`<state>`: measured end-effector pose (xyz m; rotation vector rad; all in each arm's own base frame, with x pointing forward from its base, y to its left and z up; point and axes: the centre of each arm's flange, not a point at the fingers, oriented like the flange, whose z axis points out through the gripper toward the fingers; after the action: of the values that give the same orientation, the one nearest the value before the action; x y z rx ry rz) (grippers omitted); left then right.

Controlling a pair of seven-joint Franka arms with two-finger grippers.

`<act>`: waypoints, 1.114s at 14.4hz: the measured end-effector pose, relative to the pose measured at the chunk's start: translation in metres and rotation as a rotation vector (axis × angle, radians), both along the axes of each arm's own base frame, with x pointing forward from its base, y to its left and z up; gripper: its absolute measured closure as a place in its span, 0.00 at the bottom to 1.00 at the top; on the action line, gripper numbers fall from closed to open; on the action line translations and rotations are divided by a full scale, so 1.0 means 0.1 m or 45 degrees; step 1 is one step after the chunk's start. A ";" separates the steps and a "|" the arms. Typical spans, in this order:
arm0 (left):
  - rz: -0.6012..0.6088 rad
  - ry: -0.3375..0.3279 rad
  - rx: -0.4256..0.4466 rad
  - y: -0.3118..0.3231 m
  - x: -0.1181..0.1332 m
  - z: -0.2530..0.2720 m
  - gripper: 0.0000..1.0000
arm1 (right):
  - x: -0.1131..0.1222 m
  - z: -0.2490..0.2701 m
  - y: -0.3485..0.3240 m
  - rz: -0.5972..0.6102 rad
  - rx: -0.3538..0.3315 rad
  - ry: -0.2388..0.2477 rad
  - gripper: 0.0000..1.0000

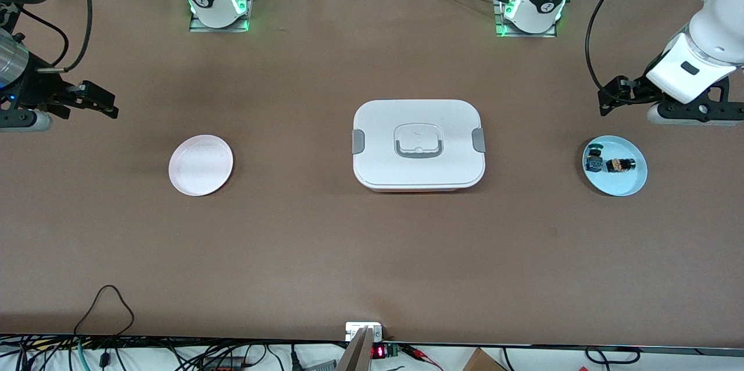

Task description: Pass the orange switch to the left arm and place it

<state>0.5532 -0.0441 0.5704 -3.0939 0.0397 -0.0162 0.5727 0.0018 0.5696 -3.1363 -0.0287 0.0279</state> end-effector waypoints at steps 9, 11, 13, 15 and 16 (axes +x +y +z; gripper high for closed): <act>0.001 0.005 0.000 0.01 0.00 -0.02 0.00 | -0.05 0.03 0.04 0.048 0.002 0.040 0.00; 0.006 0.006 0.000 0.03 0.00 -0.02 0.00 | -0.05 0.03 0.04 0.049 0.002 0.040 0.00; 0.009 0.006 0.000 0.04 0.00 -0.02 0.00 | -0.05 0.03 0.04 0.050 0.002 0.040 0.00; 0.009 0.007 0.000 0.04 0.00 -0.02 0.00 | -0.05 0.03 0.03 0.048 0.002 0.040 0.00; 0.008 0.008 0.000 0.04 0.00 -0.03 0.00 | -0.05 0.04 0.02 0.046 0.002 0.039 0.00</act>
<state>0.5534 -0.0403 0.5678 -3.0938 0.0296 -0.0062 0.5680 0.0038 0.5731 -3.1332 -0.0857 0.0762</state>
